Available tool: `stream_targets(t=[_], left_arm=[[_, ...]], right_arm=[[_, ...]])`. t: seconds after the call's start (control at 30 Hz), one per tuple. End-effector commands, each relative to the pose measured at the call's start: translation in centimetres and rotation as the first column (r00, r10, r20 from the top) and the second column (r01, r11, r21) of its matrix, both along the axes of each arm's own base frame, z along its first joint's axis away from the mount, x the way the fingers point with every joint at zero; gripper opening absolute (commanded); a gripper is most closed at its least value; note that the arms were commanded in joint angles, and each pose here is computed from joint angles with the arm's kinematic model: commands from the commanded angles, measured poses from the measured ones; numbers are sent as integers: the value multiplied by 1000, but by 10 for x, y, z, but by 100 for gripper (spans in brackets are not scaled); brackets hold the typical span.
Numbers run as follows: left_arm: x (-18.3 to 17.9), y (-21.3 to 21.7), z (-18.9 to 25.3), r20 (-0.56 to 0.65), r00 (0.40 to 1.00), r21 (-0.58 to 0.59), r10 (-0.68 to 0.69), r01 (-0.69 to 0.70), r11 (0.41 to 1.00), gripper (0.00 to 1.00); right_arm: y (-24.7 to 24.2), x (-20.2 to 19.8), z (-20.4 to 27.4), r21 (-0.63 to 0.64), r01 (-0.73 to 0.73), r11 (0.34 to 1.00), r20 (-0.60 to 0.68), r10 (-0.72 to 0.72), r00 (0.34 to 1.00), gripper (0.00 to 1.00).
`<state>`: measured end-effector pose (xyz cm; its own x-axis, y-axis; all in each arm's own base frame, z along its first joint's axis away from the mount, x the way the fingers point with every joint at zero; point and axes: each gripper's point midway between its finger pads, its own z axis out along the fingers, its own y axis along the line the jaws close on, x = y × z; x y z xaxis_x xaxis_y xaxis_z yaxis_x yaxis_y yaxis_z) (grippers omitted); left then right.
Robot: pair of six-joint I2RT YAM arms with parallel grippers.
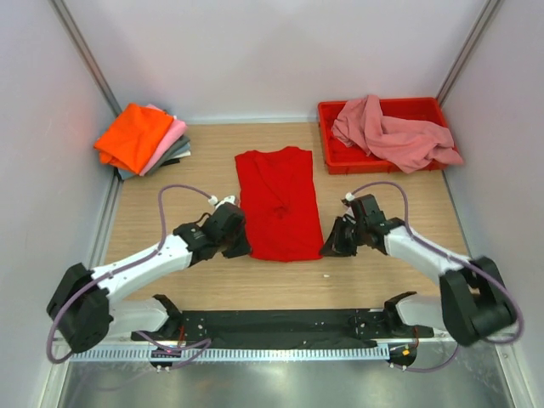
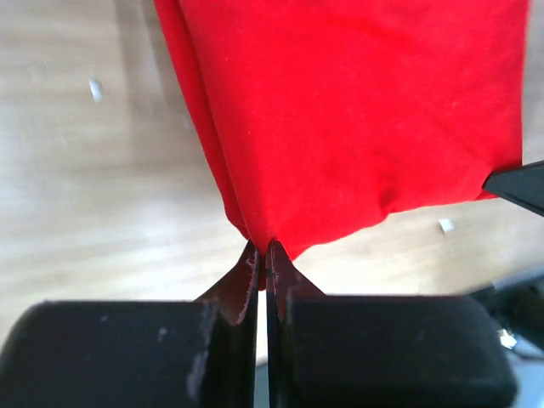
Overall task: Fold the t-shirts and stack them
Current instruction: Fold the tshirt
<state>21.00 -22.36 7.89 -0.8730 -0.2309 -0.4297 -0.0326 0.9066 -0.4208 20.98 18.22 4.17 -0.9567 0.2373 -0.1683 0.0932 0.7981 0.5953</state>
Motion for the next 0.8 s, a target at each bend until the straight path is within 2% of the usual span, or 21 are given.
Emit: stream_targets(t=[0.0,0.03,0.1,0.2,0.27,0.37,0.47,0.6,0.77], left_arm=[[-34,21,18,-53,996,5,68,-68,998,0],[-39,21,24,-53,996,-14,70,-71,997,0],[-46,24,44,-32,995,-77,91,-93,993,0],[-51,35,63,-1,995,-85,97,-97,992,0],[-49,43,74,19,994,-49,109,-108,993,0],[-46,47,82,20,996,14,92,-92,996,1],[-30,50,103,76,993,70,95,-100,992,3],[-6,49,127,114,989,68,100,-108,992,4],[27,53,131,116,987,71,107,-116,991,4]], right_arm=[[-1,-31,23,14,-1,1000,16,1,1000,2],[2,-38,37,39,-20,999,62,18,998,2],[-2,-52,43,34,9,999,48,-10,999,1],[-1,-59,68,89,34,995,85,-42,995,1],[-1,-58,81,98,44,994,102,-54,993,1],[-3,-45,107,76,52,996,161,-64,985,1],[-7,-25,122,7,60,998,216,-60,975,1],[-4,0,136,-43,55,998,257,-42,966,2],[4,35,146,-68,62,996,290,-40,956,1]])
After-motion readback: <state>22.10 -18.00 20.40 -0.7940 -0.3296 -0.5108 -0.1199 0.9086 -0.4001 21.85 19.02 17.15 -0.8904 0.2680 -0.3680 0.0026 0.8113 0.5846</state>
